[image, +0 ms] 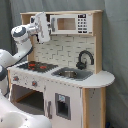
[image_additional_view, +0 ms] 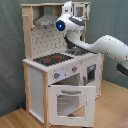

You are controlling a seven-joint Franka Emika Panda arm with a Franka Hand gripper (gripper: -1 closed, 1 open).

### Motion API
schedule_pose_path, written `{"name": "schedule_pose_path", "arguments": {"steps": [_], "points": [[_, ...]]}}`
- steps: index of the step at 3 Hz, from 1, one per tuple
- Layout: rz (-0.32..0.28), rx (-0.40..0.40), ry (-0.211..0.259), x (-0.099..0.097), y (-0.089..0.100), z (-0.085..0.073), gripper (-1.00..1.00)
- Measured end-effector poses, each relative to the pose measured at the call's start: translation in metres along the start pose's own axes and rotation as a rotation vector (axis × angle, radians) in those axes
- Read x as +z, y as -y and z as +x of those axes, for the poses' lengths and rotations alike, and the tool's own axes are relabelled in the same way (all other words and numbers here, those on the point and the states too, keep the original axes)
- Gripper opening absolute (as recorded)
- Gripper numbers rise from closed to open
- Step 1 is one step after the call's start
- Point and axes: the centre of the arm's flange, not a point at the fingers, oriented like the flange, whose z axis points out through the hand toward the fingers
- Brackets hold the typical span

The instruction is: Play with the kitchen

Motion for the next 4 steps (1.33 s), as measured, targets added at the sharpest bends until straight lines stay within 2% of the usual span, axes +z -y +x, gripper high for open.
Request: {"name": "schedule_pose_path", "arguments": {"steps": [1,2,3,4], "points": [[-0.022,0.003,0.095,0.007,-0.013,-0.009,-1.00],[0.041,-0.034,0.111,0.004,-0.040,-0.008,-1.00],[0.098,-0.106,0.100,-0.001,-0.047,-0.012,-1.00],[0.128,-0.148,0.063,-0.003,-0.047,-0.017,-1.00]]}}
